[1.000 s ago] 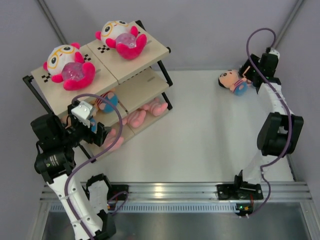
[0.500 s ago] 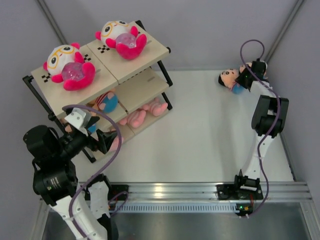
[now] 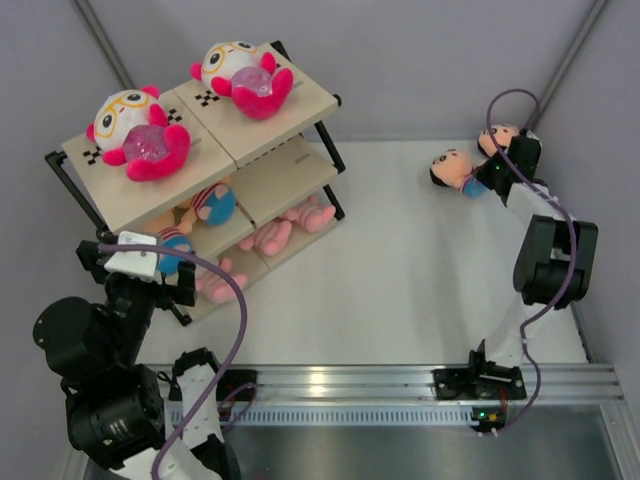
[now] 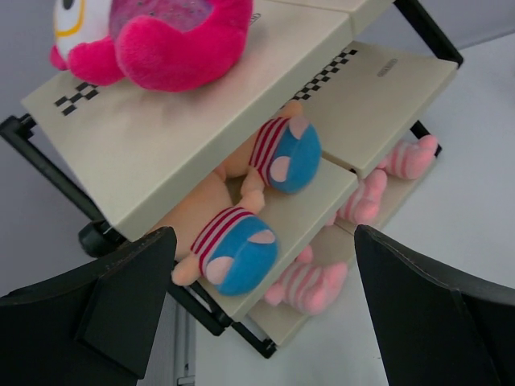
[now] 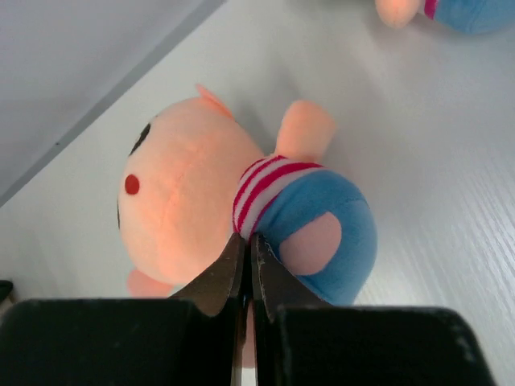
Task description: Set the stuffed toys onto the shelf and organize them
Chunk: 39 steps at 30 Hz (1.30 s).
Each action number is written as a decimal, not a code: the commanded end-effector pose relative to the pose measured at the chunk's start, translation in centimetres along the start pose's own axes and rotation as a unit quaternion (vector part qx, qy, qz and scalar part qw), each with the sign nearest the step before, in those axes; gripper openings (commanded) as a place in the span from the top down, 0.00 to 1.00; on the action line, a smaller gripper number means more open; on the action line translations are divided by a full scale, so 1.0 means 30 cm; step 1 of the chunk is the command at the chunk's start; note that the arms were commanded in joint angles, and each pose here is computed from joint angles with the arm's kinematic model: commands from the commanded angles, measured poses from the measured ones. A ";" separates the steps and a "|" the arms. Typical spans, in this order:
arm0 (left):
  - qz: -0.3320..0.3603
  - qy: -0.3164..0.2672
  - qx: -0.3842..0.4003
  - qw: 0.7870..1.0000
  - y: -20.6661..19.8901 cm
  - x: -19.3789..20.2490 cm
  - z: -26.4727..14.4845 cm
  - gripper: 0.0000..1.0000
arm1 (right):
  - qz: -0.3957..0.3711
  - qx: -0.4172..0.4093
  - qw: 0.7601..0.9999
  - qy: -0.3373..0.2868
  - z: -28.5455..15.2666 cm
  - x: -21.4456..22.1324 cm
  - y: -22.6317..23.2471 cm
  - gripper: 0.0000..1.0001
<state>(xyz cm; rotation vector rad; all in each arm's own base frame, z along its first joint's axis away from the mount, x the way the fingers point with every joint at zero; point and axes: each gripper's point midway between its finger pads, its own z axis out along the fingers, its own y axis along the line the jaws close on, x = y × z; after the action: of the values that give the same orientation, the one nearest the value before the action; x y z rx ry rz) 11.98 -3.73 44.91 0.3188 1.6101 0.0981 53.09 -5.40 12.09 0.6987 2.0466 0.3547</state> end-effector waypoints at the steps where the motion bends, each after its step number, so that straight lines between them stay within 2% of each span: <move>1: 0.039 -0.010 -0.093 0.995 0.097 -0.050 -0.054 0.01 | -0.033 -0.085 0.993 -0.080 -0.219 -0.153 0.247 1.00; 6: 0.059 -0.003 -0.168 0.984 0.193 -0.087 -0.088 0.01 | -0.069 -0.155 0.977 -0.125 -0.476 -0.150 0.479 1.00; 7: 0.059 0.002 -0.173 0.983 0.204 -0.082 -0.085 0.01 | -0.078 -0.191 0.970 -0.128 -0.554 -0.113 0.576 1.00; 11: 0.056 0.024 -0.175 0.983 0.235 -0.033 -0.039 0.01 | -0.094 -0.254 0.952 -0.142 -0.728 -0.068 0.771 1.00; 12: 0.054 0.030 -0.179 0.982 0.244 -0.024 -0.034 0.01 | -0.102 -0.279 0.946 -0.131 -0.774 -0.014 0.842 1.00; 16: 0.050 0.024 -0.183 0.982 0.247 -0.021 -0.032 0.01 | -0.094 -0.339 0.927 -0.128 -0.911 0.046 0.986 1.00; 20: 0.048 0.025 -0.177 0.983 0.239 -0.003 -0.024 0.01 | -0.074 -0.344 0.926 -0.138 -0.938 0.093 1.065 1.00; 27: 0.052 0.024 -0.171 0.984 0.225 0.011 -0.026 0.02 | -0.042 -0.385 0.914 -0.121 -0.980 0.231 1.267 1.00; 30: 0.049 0.028 -0.166 0.984 0.221 0.021 -0.020 0.01 | -0.029 -0.384 0.917 -0.103 -0.954 0.316 1.339 1.00; 39: 0.036 0.027 -0.143 0.989 0.195 0.038 0.002 0.01 | 0.091 -0.345 0.926 -0.121 -0.950 0.429 1.471 1.00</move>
<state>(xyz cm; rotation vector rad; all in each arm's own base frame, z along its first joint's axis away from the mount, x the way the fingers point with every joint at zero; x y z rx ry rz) 12.58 2.44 44.21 0.1394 1.6669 0.3950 38.54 38.17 34.80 0.2484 1.6683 0.8960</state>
